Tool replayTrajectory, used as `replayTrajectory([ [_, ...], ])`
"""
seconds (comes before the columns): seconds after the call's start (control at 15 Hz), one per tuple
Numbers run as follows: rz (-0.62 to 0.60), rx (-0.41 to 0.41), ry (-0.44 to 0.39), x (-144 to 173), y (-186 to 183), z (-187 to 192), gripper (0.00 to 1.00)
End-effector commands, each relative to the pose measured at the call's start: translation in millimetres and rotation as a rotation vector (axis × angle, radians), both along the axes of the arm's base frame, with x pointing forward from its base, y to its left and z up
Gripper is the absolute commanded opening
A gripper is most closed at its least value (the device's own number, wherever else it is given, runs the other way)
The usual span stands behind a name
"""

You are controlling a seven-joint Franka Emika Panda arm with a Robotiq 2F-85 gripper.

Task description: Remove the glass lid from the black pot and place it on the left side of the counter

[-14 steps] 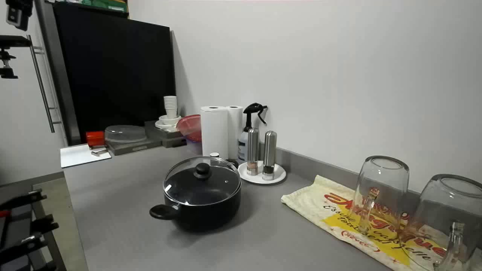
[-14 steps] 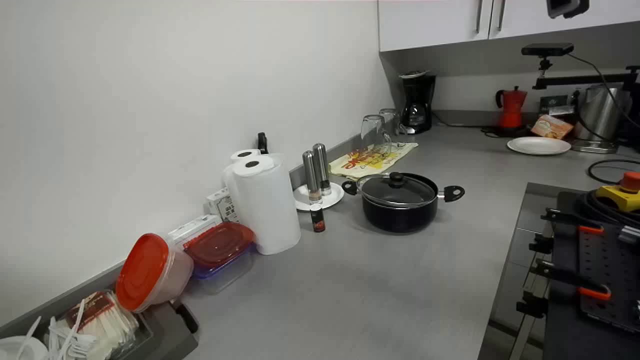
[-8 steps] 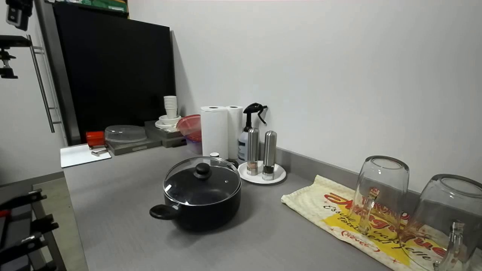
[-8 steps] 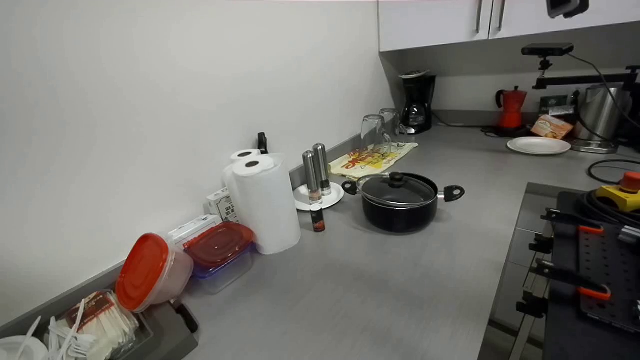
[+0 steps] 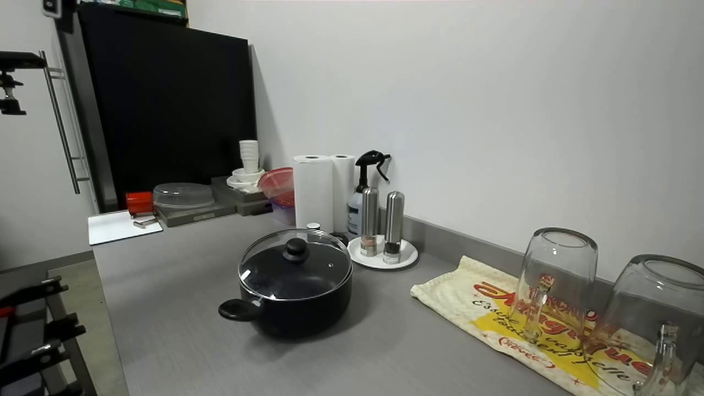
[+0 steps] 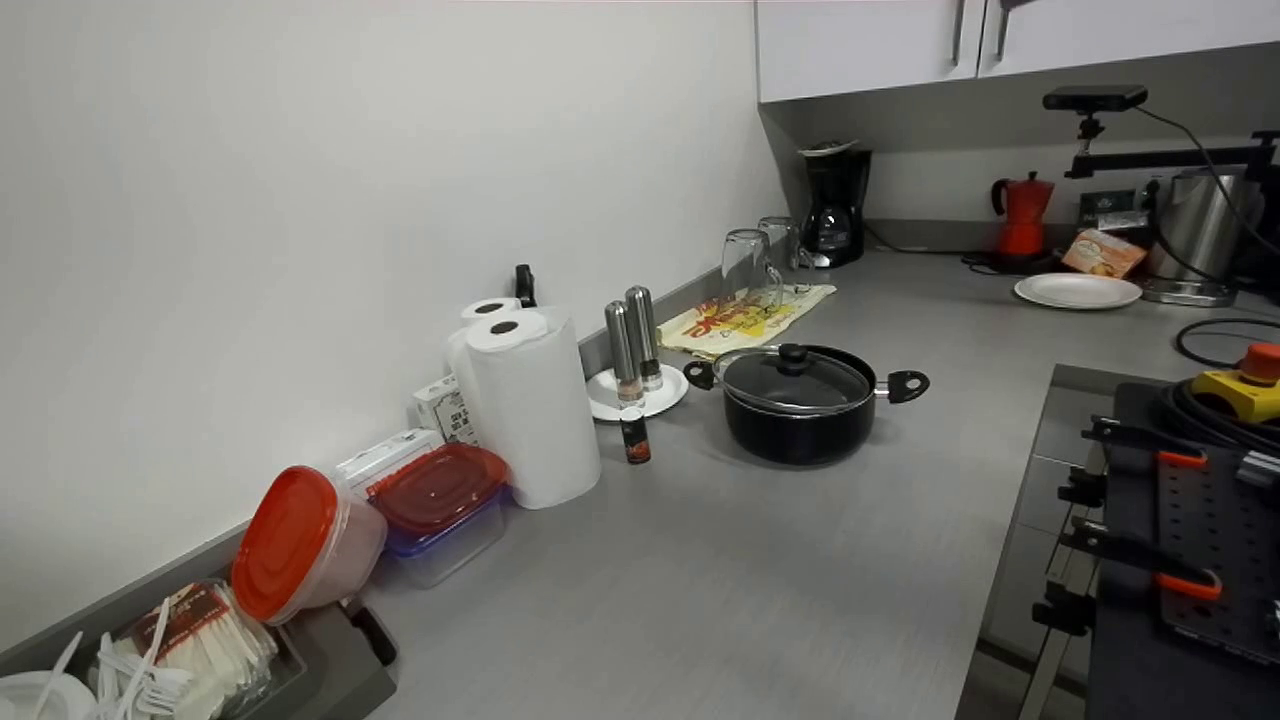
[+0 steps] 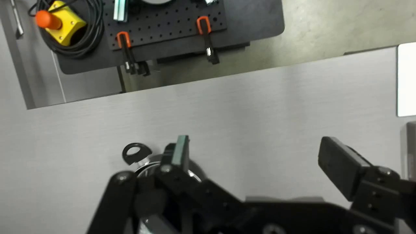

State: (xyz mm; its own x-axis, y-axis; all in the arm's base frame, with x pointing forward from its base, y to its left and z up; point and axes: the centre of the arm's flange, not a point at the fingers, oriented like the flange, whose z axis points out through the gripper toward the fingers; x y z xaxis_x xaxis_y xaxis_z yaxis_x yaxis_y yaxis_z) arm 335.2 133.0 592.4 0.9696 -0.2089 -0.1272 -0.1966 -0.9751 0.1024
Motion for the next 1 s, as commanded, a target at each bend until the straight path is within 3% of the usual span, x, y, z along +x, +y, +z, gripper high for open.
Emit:
replayTrajectory([
  [0.0,-0.056,-0.072,-0.098,67,-34,47,1.00],
  [0.2,-0.116,-0.107,-0.159,121,-69,60,1.00],
  [0.4,-0.154,-0.100,-0.162,169,-102,37,1.00],
  [0.67,-0.229,-0.049,-0.084,211,-149,-49,1.00],
  [0.93,-0.298,0.026,0.052,220,-174,-148,1.00],
])
